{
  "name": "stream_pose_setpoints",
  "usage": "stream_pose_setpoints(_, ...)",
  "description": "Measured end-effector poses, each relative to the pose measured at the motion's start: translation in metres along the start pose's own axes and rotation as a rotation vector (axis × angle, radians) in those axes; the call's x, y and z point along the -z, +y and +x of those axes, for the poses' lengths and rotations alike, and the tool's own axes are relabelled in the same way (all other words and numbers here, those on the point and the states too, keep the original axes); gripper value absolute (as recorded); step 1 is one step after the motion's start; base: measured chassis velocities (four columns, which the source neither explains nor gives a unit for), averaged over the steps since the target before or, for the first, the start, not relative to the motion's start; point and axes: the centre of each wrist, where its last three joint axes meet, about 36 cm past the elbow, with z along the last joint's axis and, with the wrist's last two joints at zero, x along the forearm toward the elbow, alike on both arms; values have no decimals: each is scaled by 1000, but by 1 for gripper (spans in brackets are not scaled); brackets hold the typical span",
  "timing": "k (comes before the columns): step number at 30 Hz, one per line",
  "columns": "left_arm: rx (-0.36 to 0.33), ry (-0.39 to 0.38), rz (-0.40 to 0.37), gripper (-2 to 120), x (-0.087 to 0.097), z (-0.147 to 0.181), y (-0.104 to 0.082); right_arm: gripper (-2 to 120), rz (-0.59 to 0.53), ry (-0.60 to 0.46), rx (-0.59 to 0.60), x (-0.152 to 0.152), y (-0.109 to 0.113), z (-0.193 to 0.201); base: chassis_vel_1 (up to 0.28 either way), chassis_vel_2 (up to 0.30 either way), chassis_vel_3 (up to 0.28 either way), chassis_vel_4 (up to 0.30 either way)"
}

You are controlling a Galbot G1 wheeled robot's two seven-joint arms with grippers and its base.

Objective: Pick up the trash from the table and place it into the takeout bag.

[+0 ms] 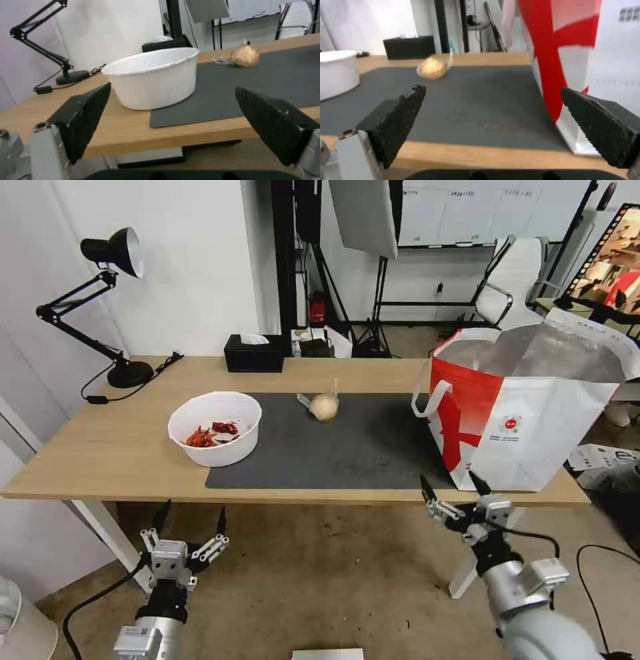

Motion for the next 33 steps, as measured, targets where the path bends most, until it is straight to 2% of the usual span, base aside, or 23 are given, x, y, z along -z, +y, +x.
stream_pose_setpoints(6, 1, 7, -1, 100, -2, 1, -1, 100, -11, 34, 5, -11, 6, 3, 0, 0, 0, 0)
stream_pose_setpoints(22, -6, 17, -3, 100, -6, 0, -1, 100, -20, 33, 19, -17, 8, -9, 0, 0, 0, 0)
stream_pose_setpoints(25, -10, 17, -5, 100, -7, -1, -1, 100, -49, 25, 58, -16, 11, -19, 0, 0, 0, 0)
stream_pose_setpoints(28, -35, 22, -6, 100, -9, -8, -2, 100, -65, 11, 97, -13, 7, -34, 0, 0, 0, 0)
stream_pose_setpoints(30, -65, 27, -9, 100, -13, -16, -1, 100, -91, -4, 134, -11, 0, -63, 0, 0, 0, 0)
stream_pose_setpoints(32, -65, 28, -8, 100, -13, -16, -1, 100, -94, -5, 137, -11, 0, -66, 0, 0, 0, 0)
stream_pose_setpoints(33, -66, 35, -6, 100, -15, -16, 0, 100, -103, -12, 163, -10, -1, -101, 0, 0, 0, 0)
